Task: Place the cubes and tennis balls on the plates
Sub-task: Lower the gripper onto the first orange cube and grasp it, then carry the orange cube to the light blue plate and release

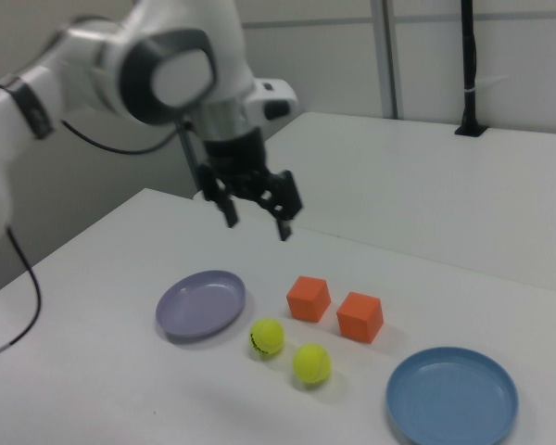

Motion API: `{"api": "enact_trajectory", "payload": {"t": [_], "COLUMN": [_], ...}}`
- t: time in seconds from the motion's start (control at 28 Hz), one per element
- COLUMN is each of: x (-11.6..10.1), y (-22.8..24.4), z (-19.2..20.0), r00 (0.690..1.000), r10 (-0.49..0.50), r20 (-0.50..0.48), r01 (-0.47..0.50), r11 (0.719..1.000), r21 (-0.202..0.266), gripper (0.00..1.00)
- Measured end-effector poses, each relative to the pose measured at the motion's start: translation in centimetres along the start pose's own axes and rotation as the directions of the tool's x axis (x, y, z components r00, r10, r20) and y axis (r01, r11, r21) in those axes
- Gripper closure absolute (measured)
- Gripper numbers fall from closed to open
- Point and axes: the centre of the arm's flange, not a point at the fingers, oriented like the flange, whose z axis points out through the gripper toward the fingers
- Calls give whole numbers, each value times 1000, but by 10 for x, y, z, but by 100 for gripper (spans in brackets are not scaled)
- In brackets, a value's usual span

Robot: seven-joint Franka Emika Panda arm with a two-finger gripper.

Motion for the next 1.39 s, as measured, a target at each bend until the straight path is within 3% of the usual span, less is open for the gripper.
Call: {"api": "enact_trajectory", "payload": {"t": [0.14, 0.29, 0.54, 1.11, 1.39], "x": [34, 65, 101, 119, 122], "y": [2, -1, -3, 2, 6], "z": [49, 104, 186, 293, 309], "r00": [1000, 999, 992, 983, 981], "r10": [-9, -32, -66, -155, -168], "r20": [-21, -35, -107, -96, -101], "r01": [9, 30, 56, 135, 144], "r11": [1000, 999, 994, 972, 968], "r21": [-3, -36, -93, -192, -207], "gripper": [0, 0, 0, 1, 32]}}
